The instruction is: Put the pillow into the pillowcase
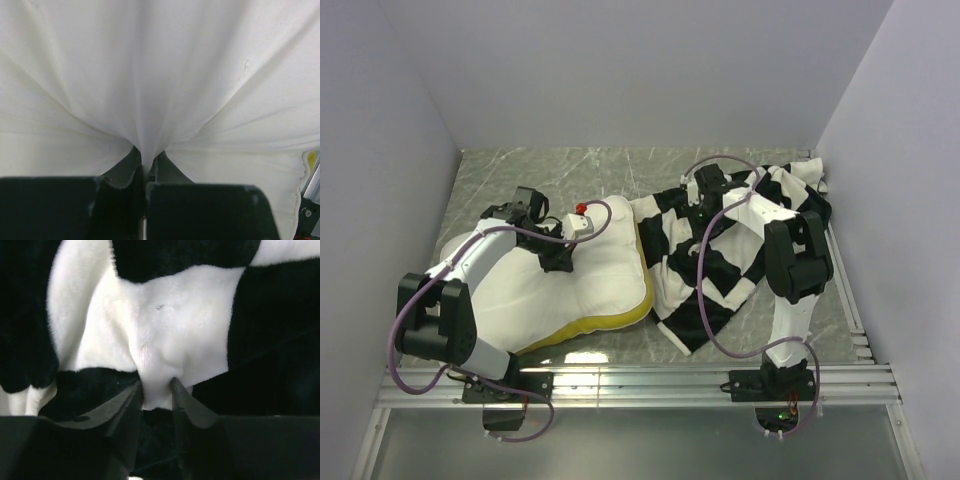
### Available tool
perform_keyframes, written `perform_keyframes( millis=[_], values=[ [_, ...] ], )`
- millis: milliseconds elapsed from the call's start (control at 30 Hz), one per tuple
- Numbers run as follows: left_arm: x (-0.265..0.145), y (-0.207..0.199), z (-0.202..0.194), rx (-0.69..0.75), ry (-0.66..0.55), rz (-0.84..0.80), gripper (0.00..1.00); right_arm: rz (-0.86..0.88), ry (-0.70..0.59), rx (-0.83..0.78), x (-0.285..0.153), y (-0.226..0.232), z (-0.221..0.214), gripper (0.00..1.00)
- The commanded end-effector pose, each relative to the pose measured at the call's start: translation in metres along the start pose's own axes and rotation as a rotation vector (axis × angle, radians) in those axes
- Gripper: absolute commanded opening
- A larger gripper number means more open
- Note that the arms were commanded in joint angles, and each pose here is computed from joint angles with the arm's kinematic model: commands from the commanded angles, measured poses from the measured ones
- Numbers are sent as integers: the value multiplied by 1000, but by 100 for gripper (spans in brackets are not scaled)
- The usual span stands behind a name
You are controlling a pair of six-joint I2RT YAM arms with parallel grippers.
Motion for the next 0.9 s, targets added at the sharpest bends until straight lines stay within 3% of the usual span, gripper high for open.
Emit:
perform_keyframes(
  millis=[0, 33, 367, 667, 867],
  values=[
    [-12, 5, 28, 88, -102, 7, 0, -52, -65, -19, -13, -3, 18, 12],
    [-11, 4, 29, 101, -101, 0, 0, -66, -76, -21, -16, -5, 19, 0],
    [-29, 3, 88, 277, -161, -11, 0, -43, -311, 22, -113, -4, 43, 0],
    [29, -28, 127, 370, -172, -162, 0, -12, -431, 58, -166, -18, 43, 0],
    [70, -59, 149, 443, -168, -268, 0, 15, -424, 68, -170, -20, 39, 0]
  ],
)
Point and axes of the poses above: each gripper's point midway between its finger pads, its own x axis out along the fingers, its own y axis along the line the jaws close on, z = x × y, the point moved 4 cm from there along -x, back along the fingers, and after that the axes turned 6 degrees about x, right-handed, at the moved point
